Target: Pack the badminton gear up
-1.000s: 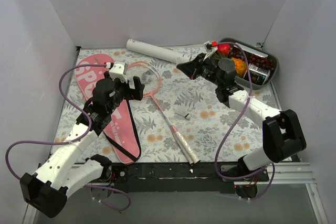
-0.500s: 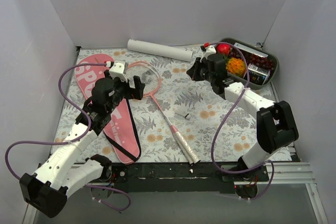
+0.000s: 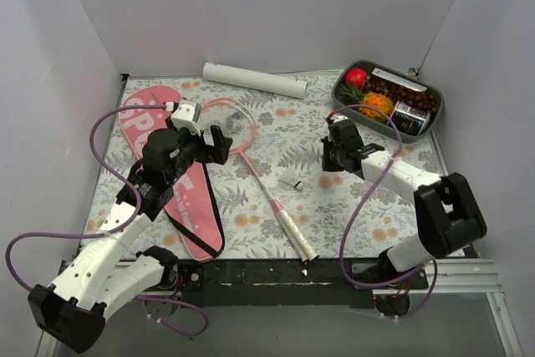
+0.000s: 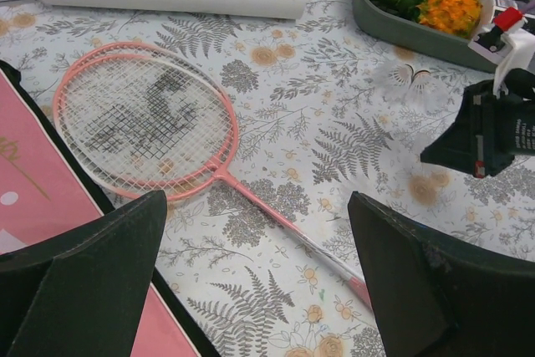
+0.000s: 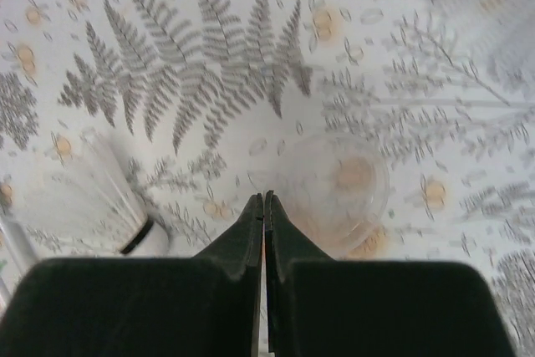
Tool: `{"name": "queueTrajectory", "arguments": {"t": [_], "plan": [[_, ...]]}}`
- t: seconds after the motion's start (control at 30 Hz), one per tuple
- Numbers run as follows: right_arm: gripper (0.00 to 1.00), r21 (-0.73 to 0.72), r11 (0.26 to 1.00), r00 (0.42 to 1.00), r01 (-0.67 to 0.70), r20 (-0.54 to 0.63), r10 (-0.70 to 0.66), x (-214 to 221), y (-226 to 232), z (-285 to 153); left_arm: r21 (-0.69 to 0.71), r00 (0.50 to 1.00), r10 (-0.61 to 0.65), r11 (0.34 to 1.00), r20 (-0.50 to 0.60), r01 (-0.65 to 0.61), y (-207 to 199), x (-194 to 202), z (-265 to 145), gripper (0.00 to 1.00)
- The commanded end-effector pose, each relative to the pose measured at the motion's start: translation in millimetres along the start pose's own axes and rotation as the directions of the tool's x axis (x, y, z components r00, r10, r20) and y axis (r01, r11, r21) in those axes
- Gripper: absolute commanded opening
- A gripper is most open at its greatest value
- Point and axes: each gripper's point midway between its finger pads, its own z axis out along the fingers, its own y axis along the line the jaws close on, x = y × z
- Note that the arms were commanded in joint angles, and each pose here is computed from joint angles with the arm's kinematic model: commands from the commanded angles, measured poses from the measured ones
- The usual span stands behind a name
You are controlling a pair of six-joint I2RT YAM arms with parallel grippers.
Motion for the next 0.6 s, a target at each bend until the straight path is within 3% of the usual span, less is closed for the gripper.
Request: {"name": "queueTrajectory", "arguments": {"t": [0.0,0.33,0.57], "plan": [[0.01,0.091,0.996,0.999,0.025,0.021,-0.027,15.7,-20.0,-41.2,0.064,1.0,-0.023,0.998,-0.003,0.023,-11.7,2.5,-12.9,0.91],[0.01,0.287,0.954,0.989,-0.091,-0.083,0.119,91.1,-67.5,-58.4,0.07,0.996,-0.068,0.995,-0.064,0.072,-12.7,24.9,-19.7,0.9],[0.01,0.321,0.935,0.978,-0.154,-0.089,0.191,106.1,-72.8,-62.5,0.094,0.995,-0.085,0.991,-0.06,0.091,-16.7,27.2,-31.8,0.9]]}}
